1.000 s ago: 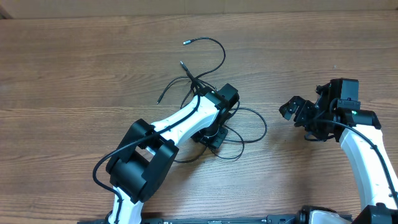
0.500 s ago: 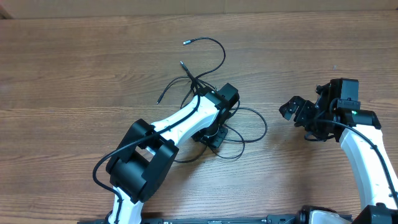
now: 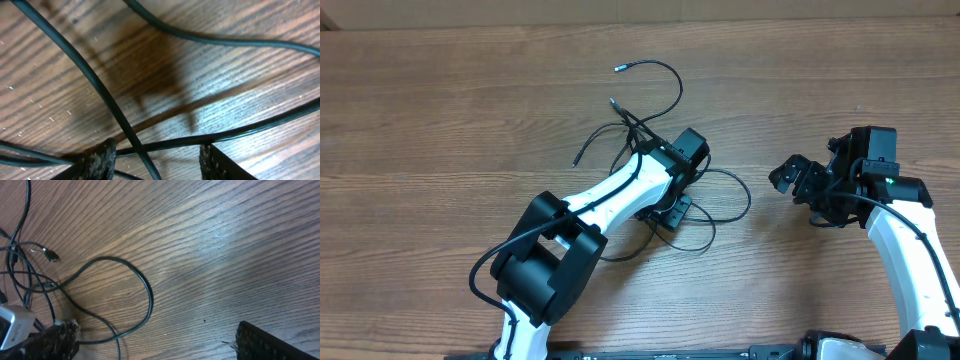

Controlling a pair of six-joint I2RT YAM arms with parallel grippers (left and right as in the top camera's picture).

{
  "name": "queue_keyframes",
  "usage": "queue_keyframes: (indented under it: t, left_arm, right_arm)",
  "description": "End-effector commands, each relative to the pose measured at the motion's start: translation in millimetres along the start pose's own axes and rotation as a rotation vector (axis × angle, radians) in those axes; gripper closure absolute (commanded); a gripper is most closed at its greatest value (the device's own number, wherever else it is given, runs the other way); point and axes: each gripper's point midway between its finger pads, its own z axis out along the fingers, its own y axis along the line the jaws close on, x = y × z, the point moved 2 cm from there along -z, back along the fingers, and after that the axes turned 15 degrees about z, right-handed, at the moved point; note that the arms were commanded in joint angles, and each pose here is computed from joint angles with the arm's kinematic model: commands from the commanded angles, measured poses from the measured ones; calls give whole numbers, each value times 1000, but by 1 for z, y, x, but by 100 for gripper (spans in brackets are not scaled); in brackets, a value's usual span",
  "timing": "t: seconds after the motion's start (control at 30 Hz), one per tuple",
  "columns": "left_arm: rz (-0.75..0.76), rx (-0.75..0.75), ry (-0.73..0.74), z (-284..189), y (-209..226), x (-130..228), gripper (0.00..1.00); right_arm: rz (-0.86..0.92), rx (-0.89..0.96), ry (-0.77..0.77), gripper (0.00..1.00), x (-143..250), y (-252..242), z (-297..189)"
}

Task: Untangle cables

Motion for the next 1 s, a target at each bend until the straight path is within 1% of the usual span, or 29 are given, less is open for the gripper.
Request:
queue_keyframes:
  t: [0.0,0.2,0.37,0.53,0.63,0.73,0.8,0.9,0.97]
  left_arm:
    - [12,-30,-15,0,7,-7,45]
    - [8,78,-16,0,-10,-6,45]
    - [-15,80,4,6,-11,1,47]
    - [-17,74,16,6,-9,4,52]
    - [-17,74,18,6,-9,4,59]
    - [-19,69,11,6,-8,3,64]
    - [-29,61,2,6,-5,0,63]
    - [-124,59,-14,6,4,-3,62]
    - [-222,64,-20,5,12,-4,61]
  right_arm:
    - [-10,2,9,0,2,1,2]
    - [-9,2,9,0,2,1,2]
    - [-9,2,9,0,2,1,2]
    - [-9,2,9,0,2,1,2]
    - [-9,2,9,0,2,1,2]
    - [-9,2,9,0,2,1,2]
    - [-9,2,9,0,2,1,2]
    - [-9,2,9,0,2,1,2]
    - [-10,2,9,0,2,1,2]
